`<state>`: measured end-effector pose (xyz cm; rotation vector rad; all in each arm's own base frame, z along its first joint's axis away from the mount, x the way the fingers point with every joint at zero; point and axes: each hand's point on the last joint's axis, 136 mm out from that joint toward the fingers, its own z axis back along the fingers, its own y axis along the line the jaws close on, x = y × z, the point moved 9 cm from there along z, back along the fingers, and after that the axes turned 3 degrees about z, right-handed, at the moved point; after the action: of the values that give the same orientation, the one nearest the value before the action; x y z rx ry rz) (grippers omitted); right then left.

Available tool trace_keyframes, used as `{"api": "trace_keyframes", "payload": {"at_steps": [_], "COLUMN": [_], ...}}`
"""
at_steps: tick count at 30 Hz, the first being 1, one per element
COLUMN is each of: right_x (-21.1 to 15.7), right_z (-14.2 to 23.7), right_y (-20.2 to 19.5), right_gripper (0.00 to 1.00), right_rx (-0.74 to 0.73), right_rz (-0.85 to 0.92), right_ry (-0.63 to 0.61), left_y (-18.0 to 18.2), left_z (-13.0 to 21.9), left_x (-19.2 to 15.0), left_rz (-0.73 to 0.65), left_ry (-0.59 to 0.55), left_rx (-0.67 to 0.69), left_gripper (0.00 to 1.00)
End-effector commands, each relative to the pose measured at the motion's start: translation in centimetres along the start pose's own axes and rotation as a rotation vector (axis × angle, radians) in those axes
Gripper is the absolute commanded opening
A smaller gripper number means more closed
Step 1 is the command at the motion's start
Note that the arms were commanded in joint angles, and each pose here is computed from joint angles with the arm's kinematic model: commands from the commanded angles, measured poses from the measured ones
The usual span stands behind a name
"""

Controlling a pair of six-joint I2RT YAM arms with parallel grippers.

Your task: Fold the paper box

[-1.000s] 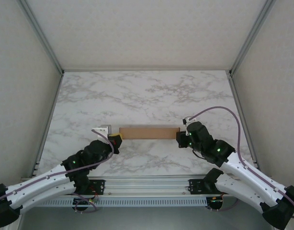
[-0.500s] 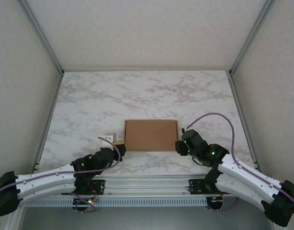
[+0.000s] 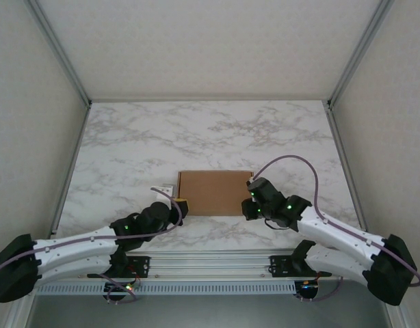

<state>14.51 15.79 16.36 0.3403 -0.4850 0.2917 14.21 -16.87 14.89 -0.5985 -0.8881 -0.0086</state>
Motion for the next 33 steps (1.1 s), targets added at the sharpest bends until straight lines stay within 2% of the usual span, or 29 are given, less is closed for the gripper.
{"api": "trace_keyframes", "payload": {"at_steps": [1,6,14,20,22,25,28,29,30,31,32,33], "right_x": [1.2,0.9,-1.6,-1.3,-0.7,0.7,2.5,3.2,3.9,4.6,5.4,6.1], "right_z": [-0.2,-1.3,-4.6,-3.9,-3.0,-1.1,1.3,2.2,3.3,4.1,5.2,6.2], "right_y": [1.1,0.9,-1.1,-1.1,-0.9,-0.1,0.9,1.2,1.5,1.8,2.2,2.4], "right_gripper": [0.13,0.12,0.09,0.09,0.13,0.32,0.55,0.64,0.77,0.94,0.99,0.99], "right_rx": [0.038,0.011,-0.08,-0.072,-0.061,-0.017,0.047,0.066,0.081,0.091,0.101,0.09], "right_rz": [0.02,0.016,-0.019,-0.038,-0.035,-0.009,0.038,0.059,0.079,0.093,0.114,0.124], "right_ry": [-0.011,0.027,0.13,0.094,0.065,-0.002,-0.111,-0.155,-0.2,-0.236,-0.274,-0.303], "left_y": [-2.0,-0.7,1.2,2.1,2.0,1.4,0.5,0.1,-0.4,-0.8,-1.3,-1.9], "left_z": [-0.9,-2.3,-2.4,-2.3,-2.1,-1.6,-0.8,-0.4,0.0,0.5,1.1,1.9], "left_x": [0.7,-0.5,-2.4,-2.5,-1.8,0.0,2.5,3.5,4.7,5.8,7.3,8.8], "left_rz": [-0.023,-0.009,0.026,0.041,0.039,0.016,-0.014,-0.024,-0.039,-0.058,-0.076,-0.093], "left_ry": [0.031,0.095,0.176,0.179,0.154,0.089,-0.02,-0.059,-0.103,-0.14,-0.192,-0.244], "left_rx": [-0.095,-0.063,-0.043,-0.01,-0.01,-0.01,-0.003,-0.002,0.004,0.022,0.045,0.066], "left_gripper": [0.2,0.19,0.2,0.21,0.22,0.33,0.56,0.71,0.99,1.0,1.0,0.99]}}
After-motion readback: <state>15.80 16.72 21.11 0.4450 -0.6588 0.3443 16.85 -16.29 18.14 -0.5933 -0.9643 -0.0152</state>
